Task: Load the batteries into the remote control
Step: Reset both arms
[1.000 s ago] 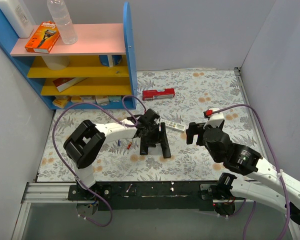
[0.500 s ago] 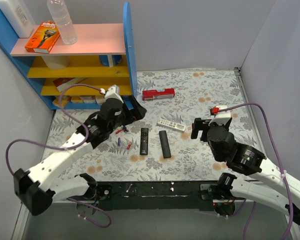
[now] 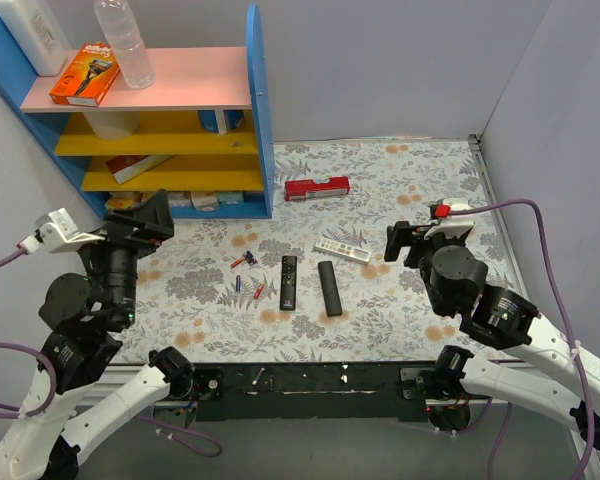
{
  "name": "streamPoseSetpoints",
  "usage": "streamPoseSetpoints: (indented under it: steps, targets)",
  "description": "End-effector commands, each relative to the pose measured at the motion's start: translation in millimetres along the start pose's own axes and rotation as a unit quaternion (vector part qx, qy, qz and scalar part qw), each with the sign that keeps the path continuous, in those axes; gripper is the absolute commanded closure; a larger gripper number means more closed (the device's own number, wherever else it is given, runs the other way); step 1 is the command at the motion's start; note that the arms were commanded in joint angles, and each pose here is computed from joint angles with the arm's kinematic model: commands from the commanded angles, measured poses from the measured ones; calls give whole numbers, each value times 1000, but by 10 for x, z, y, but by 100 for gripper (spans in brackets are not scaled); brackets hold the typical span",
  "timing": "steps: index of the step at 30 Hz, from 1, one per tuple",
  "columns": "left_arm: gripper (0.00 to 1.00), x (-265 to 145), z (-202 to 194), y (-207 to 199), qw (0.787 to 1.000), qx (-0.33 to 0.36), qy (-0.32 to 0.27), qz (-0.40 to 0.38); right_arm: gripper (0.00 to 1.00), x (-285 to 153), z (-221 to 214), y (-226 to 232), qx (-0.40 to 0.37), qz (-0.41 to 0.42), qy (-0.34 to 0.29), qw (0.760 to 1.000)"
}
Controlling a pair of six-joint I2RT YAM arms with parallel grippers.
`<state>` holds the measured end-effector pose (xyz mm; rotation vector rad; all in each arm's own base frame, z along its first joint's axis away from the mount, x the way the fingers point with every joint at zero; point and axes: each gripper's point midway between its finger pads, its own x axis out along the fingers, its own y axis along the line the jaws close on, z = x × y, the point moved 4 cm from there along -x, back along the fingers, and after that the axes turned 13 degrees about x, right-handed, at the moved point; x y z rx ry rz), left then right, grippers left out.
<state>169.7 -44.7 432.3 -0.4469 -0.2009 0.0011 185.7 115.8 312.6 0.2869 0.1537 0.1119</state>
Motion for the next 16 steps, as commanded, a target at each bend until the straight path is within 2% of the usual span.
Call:
streamPoseSetpoints:
  steps: [1, 16]
  targets:
    - [2, -30, 137, 202, 998, 37, -27, 53, 7, -13, 297, 95, 34, 13, -41, 999]
    - [2, 2, -79, 236, 997, 25, -10, 67, 7, 67, 273, 215, 21, 28, -43, 998]
